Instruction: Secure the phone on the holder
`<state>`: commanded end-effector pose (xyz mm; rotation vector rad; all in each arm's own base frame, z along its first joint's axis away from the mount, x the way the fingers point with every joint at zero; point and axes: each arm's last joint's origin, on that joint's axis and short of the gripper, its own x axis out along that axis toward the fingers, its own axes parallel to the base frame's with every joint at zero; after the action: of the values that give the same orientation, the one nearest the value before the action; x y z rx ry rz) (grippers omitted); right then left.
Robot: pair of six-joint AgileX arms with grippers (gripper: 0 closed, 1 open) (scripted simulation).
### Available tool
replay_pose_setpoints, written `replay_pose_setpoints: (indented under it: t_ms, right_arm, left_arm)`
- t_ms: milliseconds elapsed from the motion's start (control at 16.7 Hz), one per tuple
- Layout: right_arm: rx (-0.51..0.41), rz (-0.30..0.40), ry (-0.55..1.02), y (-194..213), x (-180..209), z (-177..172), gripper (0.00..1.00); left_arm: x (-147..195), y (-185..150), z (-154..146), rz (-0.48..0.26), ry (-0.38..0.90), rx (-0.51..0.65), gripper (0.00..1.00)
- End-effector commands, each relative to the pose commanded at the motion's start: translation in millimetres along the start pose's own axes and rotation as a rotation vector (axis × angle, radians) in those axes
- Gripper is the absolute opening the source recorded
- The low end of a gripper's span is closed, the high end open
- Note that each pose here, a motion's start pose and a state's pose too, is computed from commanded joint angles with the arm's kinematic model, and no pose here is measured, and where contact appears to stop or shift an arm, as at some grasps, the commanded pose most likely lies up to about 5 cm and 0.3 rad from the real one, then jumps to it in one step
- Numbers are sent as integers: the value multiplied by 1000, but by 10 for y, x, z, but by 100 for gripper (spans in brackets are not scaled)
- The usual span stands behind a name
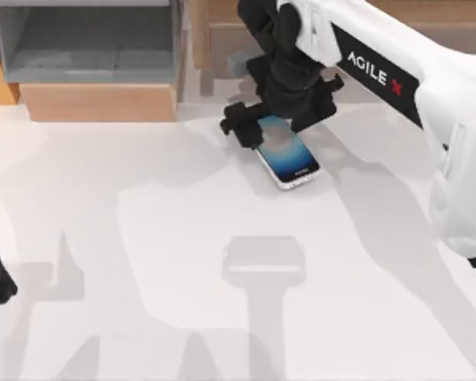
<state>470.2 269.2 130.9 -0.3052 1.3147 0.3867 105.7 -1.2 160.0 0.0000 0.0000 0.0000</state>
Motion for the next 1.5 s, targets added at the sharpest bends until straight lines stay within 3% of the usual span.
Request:
replay_pose_setpoints:
  t_ms: [180,360,780,960,1260,1500]
  right_arm:
    - [-6,18,-19,28,-79,10,0]
    - [-43,106,-89,139,-414,13,0]
    - [-198,350,-502,36,-1852,-218,0]
    - [-242,373,-663,-240,-2254,-475,0]
    - [-272,352,-820,-714,-2475,-995,0]
    - [-388,360,-982,-800,-2680,-1353,0]
  left_arm:
    - [0,0,0,0,0,0,100]
    - [0,0,0,0,0,0,100]
    - [0,0,0,0,0,0,100]
    - [0,0,0,0,0,0,100]
    - [0,0,0,0,0,0,100]
    - [0,0,0,0,0,0,100]
